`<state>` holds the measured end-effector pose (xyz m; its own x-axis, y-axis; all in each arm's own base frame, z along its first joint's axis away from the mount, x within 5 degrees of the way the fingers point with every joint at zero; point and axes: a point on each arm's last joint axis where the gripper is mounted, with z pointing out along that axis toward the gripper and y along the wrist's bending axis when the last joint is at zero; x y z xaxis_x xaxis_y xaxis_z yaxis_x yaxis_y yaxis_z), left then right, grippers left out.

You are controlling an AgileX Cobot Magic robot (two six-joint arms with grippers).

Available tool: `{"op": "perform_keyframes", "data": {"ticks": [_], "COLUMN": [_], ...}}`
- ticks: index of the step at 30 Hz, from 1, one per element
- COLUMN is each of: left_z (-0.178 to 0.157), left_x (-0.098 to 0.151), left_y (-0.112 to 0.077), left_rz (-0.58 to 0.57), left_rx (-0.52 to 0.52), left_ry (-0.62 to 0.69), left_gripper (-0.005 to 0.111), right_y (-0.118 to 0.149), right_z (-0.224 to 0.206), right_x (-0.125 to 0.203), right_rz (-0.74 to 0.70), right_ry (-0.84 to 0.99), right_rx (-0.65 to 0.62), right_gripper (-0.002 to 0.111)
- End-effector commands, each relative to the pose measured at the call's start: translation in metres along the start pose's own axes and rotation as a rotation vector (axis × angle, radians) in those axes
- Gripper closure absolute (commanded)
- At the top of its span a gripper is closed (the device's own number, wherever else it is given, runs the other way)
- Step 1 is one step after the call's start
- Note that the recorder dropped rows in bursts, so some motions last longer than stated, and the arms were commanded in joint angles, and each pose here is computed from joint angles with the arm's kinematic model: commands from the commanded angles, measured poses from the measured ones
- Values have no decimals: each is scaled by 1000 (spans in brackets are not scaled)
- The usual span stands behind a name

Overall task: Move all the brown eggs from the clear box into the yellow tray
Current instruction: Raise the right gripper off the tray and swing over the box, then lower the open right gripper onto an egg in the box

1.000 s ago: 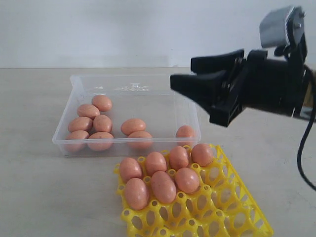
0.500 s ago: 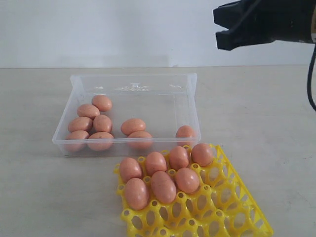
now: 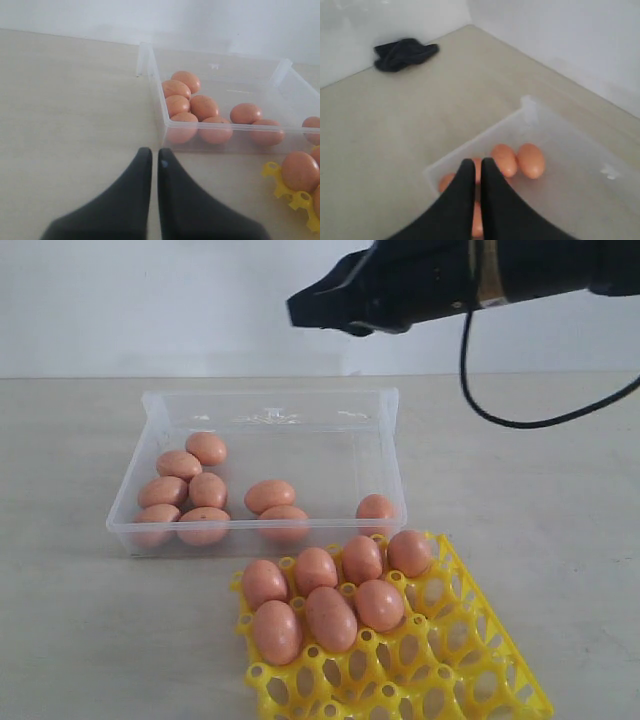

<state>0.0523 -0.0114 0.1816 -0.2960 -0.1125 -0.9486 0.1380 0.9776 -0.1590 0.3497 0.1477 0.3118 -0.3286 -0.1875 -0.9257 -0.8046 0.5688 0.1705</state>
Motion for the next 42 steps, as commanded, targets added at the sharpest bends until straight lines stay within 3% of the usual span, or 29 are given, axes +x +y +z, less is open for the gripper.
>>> {"op": "perform_keyframes", "data": {"ticks": [1, 3, 6, 9, 12, 16, 18, 20, 22, 25, 29, 35, 42], "left_z": [1, 1, 1, 1, 1, 1, 1, 1, 1, 1, 1, 1, 1], "left_x": [1, 1, 1, 1, 1, 1, 1, 1, 1, 1, 1, 1, 1], "left_y": [0, 0, 0, 0, 0, 0, 0, 0, 0, 0, 0, 0, 0], "left_rz": [8, 8, 8, 8, 8, 8, 8, 8, 8, 8, 8, 8, 8], "left_rx": [0, 0, 0, 0, 0, 0, 0, 0, 0, 0, 0, 0, 0], "left_ry": [-1, -1, -1, -1, -1, -1, -1, -1, -1, -1, -1, -1, -1], "left_gripper": [103, 103, 103, 103, 103, 103, 103, 103, 103, 103, 103, 103, 103], "right_y": [47, 77, 103, 118, 129, 133, 124, 113, 101, 84, 71, 69, 82], "right_z": [43, 62, 77, 91, 99, 93, 86, 79, 76, 74, 68, 54, 77], "right_x": [-6, -5, -6, -9, -13, -19, -16, -10, 2, 7, 19, 32, 35], "right_rz": [-90, -293, -628, -890, -1055, -1074, -946, -838, -772, -459, -282, -303, -363], "right_ry": [24, 13, -27, -18, 39, 116, 185, 309, 460, 502, 729, 1042, 940], "right_rx": [-225, -300, -259, -51, 213, 563, 702, 757, 675, 574, 376, 59, -224], "right_gripper": [108, 108, 108, 108, 108, 108, 108, 108, 108, 108, 108, 108, 108]}}
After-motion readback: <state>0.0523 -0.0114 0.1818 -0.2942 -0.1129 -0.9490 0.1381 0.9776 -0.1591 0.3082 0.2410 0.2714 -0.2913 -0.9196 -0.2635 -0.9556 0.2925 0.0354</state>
